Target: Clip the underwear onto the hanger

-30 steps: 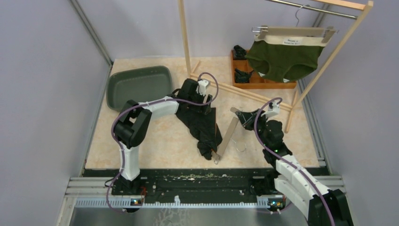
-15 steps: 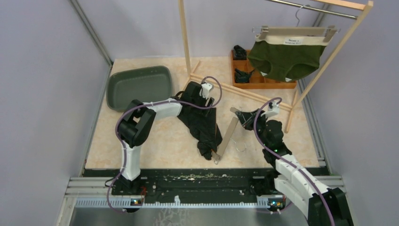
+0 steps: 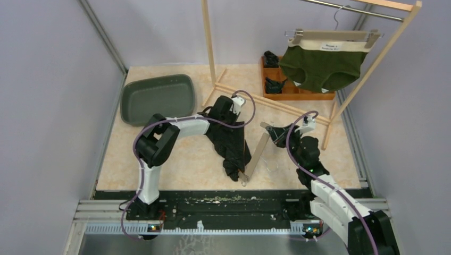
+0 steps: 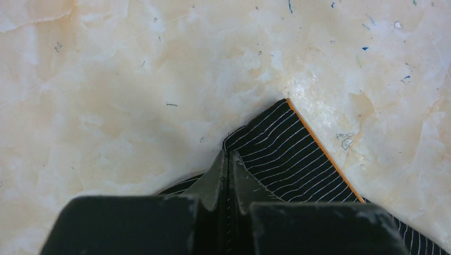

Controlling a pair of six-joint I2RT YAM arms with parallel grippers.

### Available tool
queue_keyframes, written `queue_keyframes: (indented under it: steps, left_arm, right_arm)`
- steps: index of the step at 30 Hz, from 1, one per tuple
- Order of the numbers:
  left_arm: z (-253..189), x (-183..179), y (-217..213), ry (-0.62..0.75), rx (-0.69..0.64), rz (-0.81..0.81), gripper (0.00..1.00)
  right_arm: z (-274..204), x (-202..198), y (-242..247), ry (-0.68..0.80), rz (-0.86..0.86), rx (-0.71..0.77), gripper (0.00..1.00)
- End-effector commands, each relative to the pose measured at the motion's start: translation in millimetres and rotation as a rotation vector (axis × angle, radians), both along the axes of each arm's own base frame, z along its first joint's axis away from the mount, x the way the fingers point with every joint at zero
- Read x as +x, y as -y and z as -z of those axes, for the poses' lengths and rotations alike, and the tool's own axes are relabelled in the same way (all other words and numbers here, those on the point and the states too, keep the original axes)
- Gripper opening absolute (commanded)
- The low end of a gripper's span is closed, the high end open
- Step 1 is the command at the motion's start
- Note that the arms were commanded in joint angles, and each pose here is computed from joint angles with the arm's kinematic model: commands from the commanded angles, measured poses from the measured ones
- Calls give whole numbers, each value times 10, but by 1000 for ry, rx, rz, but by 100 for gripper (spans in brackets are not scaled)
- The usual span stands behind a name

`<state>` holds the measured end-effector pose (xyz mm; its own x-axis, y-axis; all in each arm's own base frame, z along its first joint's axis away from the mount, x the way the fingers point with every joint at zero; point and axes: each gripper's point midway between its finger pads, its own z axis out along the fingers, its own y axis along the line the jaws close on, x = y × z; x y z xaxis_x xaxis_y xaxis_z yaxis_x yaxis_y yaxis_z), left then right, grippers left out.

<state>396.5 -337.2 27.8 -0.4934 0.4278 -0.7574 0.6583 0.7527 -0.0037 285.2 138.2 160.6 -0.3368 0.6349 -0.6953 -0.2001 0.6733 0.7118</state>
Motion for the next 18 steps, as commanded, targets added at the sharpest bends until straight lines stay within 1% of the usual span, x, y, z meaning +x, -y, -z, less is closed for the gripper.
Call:
queue_keyframes:
  steps: [1, 3, 7, 10, 14, 18]
  left_arm:
    - [39, -22, -45, 37, 39, -23, 0]
    - [-86, 4, -55, 61, 24, -40, 0]
    - [-507, 37, -38, 123, -36, -51, 0]
    - [-727, 24, -29, 147, -66, -47, 0]
    - [-853, -34, -17, 151, -98, -31, 0]
    - [-868, -88, -23, 151, -116, -20, 0]
  right_arm:
    - [-51, 15, 11, 44, 1, -13, 0]
    - [-49, 19, 9, 44, 2, -13, 0]
    - [-48, 40, -3, 41, -2, -17, 0]
    - [-60, 66, -22, 42, -11, -20, 0]
    - [-53, 114, -91, 35, -43, -34, 0]
    - [-27, 175, -175, 36, -88, -61, 0]
